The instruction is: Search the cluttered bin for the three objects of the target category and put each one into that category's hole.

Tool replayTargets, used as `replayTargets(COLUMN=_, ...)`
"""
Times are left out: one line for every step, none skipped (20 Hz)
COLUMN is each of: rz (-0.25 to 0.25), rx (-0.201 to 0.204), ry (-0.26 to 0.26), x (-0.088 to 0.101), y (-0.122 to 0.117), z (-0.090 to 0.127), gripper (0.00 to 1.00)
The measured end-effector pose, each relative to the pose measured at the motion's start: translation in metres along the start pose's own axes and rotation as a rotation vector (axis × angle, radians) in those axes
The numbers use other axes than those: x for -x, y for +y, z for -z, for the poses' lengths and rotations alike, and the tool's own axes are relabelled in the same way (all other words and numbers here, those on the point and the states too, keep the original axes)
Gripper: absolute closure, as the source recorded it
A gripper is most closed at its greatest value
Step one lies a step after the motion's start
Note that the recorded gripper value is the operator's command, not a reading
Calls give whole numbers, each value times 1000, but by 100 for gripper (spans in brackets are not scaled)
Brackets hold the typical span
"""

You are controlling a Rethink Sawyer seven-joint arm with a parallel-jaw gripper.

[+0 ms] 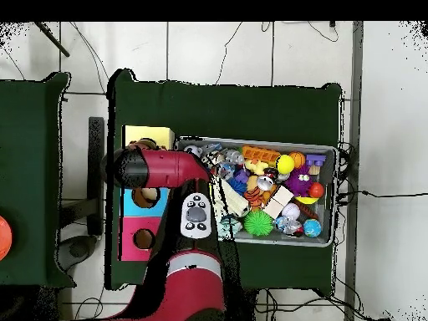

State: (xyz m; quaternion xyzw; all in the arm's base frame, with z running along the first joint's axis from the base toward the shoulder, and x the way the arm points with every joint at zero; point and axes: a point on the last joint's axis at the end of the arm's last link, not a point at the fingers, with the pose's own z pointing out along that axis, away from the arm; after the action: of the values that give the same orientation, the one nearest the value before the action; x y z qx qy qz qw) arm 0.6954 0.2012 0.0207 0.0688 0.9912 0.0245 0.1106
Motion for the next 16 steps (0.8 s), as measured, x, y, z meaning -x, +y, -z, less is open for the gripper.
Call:
replayTargets(rz=0, rx=0, ry=0, x=0, y=0, z=0, gripper=100)
replayTargets(rz=0, rx=1, ry=0, x=0, y=0, z=0, gripper=100)
replayTargets(rz=0, rx=1, ry=0, x=0, y=0, z=0, gripper=100)
replayTargets(rz=0, rx=1, ry=0, x=0, y=0, z=1, gripper=100)
replayTargets(rz=0, rx=2, ry=0, x=0, y=1, z=1, gripper=100)
replayTargets(rz=0, rx=2, ry=1, x=-1, y=1, z=2, gripper=100)
replayTargets(rz=0, rx=3, ry=2, x=-2, y=1, z=4, gripper=100)
replayTargets(rz=0, rx=2, ry=3, x=-3, y=1, z=6, gripper=100)
replayTargets(rz=0, rx=2, ry=4, x=-4, y=1, z=11, gripper=100)
replayTargets(rz=0, rx=2, ry=5, x=-5, y=1, z=15, gripper=100)
replayTargets(rz=0, rx=2, ry=6, x=-6, y=1, z=19, gripper=100)
replayTargets(rz=1, rx=3, ry=9, x=-6, y=2, z=25, gripper=100)
replayTargets(rz=1, rx=3, ry=12, x=-6, y=2, z=31, gripper=100)
replayTargets(rz=2, rx=5, ry=18, x=-6, y=3, z=41, gripper=100)
replayTargets(rz=2, rx=5, ry=20, x=-5, y=4, z=46, gripper=100)
replayTargets(rz=2, rx=6, ry=22, x=-4, y=5, z=50, gripper=100)
